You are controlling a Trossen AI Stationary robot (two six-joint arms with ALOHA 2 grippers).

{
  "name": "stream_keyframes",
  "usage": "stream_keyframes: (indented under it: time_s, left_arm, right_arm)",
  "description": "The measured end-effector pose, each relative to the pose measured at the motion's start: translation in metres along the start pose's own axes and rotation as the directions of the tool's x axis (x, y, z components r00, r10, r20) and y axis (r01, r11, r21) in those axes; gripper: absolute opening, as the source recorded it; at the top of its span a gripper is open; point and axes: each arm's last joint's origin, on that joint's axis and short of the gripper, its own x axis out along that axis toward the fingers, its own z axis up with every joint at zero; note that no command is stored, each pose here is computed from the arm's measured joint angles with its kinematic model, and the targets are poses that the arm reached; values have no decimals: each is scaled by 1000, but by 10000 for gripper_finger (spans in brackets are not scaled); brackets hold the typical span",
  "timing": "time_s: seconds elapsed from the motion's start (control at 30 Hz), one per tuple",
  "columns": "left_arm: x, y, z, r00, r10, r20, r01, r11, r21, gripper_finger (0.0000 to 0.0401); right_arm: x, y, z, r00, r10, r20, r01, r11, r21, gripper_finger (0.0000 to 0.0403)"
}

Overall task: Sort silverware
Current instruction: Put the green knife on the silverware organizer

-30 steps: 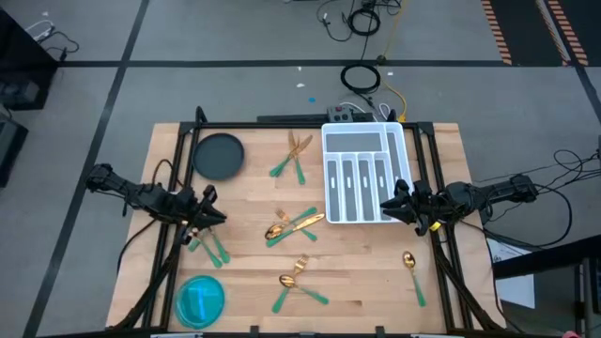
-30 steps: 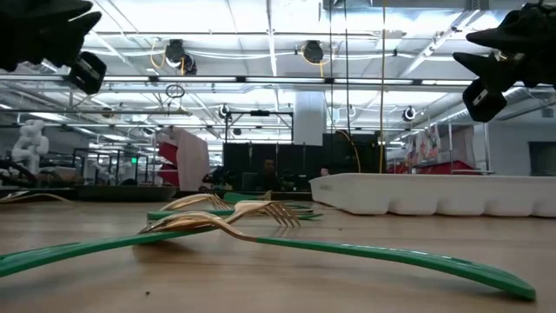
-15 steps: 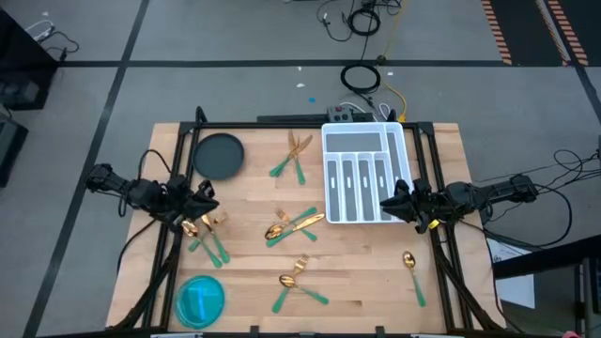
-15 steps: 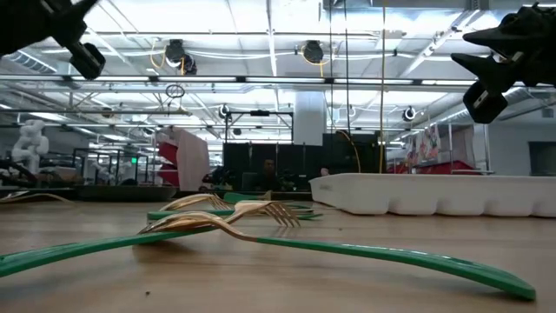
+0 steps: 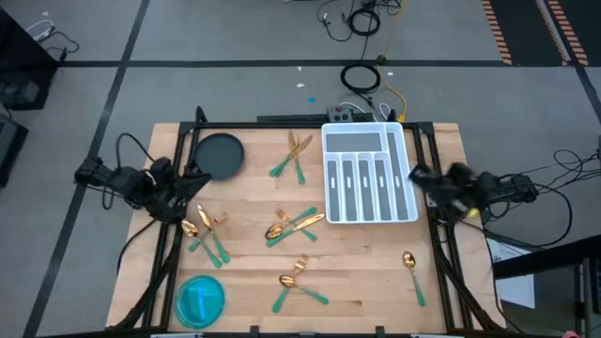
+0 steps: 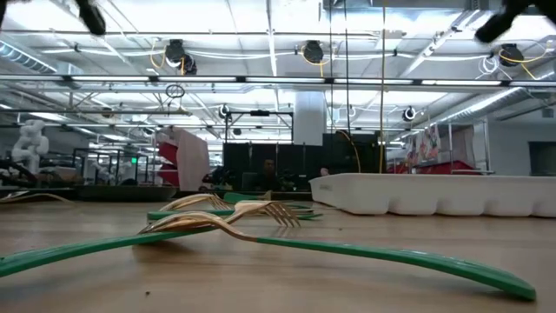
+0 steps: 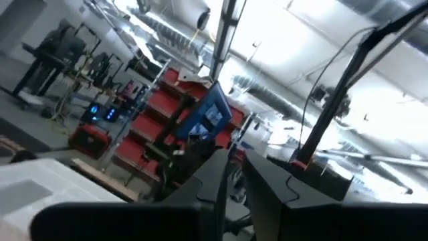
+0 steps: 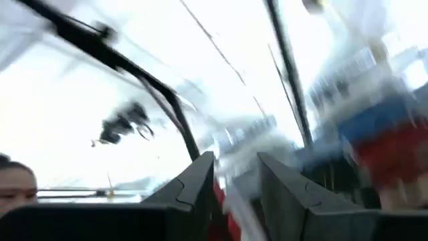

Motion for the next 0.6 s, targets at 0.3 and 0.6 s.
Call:
stream_keyframes:
  time_s: [0.3, 0.6]
  left_arm:
    - [77, -61, 61, 981, 145, -130, -82, 913, 400, 56]
    - [82, -57, 43, 527, 605, -597, -319, 792, 521, 56]
  right_arm:
    - [44, 36, 63, 986, -40, -161, -8, 958, -286, 108]
    - [84, 40, 71, 765, -403, -503, 152, 871, -467, 182]
